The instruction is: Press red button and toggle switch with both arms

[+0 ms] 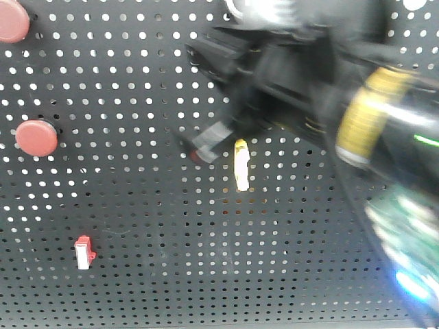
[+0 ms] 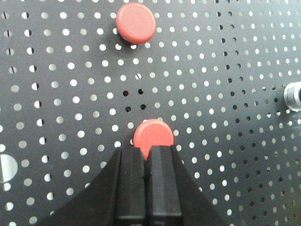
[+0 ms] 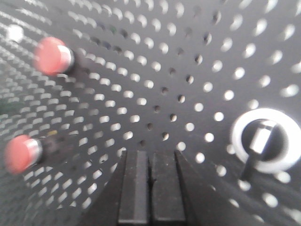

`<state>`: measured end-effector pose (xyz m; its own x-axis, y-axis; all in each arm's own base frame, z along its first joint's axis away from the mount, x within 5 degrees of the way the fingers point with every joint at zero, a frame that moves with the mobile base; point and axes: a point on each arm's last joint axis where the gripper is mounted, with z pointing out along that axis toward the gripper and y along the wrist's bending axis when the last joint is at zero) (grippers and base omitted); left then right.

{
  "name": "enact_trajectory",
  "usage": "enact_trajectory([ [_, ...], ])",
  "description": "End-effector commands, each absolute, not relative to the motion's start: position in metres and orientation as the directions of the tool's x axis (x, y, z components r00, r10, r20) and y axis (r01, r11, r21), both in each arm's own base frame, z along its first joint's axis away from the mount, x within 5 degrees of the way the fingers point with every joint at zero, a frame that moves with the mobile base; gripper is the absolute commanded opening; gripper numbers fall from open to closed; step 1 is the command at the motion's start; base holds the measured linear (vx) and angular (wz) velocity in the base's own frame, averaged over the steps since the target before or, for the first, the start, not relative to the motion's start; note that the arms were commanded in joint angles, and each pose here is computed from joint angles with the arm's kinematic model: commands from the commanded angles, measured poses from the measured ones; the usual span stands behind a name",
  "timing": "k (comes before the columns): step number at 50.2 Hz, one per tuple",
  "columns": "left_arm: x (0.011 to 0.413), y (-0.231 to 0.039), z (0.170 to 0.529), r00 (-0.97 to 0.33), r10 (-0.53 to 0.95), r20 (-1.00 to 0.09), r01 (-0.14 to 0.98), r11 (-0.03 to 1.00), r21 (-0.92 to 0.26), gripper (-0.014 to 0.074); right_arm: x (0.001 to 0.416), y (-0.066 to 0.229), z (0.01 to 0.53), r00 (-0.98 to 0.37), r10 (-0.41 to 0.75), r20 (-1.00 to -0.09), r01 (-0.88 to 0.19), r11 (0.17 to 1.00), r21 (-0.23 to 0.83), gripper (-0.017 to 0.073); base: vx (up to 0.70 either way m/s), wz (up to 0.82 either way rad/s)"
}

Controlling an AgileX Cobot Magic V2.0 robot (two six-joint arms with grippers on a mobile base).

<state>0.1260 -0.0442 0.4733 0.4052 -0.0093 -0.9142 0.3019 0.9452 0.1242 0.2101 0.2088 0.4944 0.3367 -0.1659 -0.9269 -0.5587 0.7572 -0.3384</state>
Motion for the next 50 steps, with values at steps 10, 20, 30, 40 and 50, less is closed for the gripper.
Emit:
enact_trajectory([
  [10, 0.122, -0.045, 0.483, 0.445, -0.052, -0.894, 0.326, 0.939, 0.108, 0.0002, 0.207, 0.191, 0.522, 0.351, -0.161, -0.923, -0.453, 0.833, -0.317, -0.0003, 0.00, 0.00],
  [20, 0.122, -0.045, 0.483, 0.445, -0.052, -0.894, 0.326, 0.939, 0.108, 0.0002, 0.210, 0.192, 0.519, 0.336, -0.171, -0.926, -0.440, 0.841, -0.315, -0.0003, 0.00, 0.00],
  [30, 0.122, -0.045, 0.483, 0.445, -0.052, -0.894, 0.326, 0.939, 0.108, 0.0002, 0.217, 0.193, 0.514, 0.307, -0.191, -0.932, -0.409, 0.858, -0.310, -0.0003, 0.00, 0.00],
  [40, 0.122, -0.045, 0.483, 0.445, -0.052, -0.894, 0.326, 0.939, 0.108, 0.0002, 0.218, 0.188, 0.516, 0.317, -0.212, -0.925, -0.368, 0.871, -0.326, -0.0002, 0.00, 0.00],
  [50, 0.122, -0.045, 0.483, 0.444, -0.051, -0.894, 0.326, 0.939, 0.108, 0.0002, 0.214, 0.177, 0.522, 0.310, -0.212, -0.927, -0.315, 0.897, -0.311, -0.0002, 0.00, 0.00],
])
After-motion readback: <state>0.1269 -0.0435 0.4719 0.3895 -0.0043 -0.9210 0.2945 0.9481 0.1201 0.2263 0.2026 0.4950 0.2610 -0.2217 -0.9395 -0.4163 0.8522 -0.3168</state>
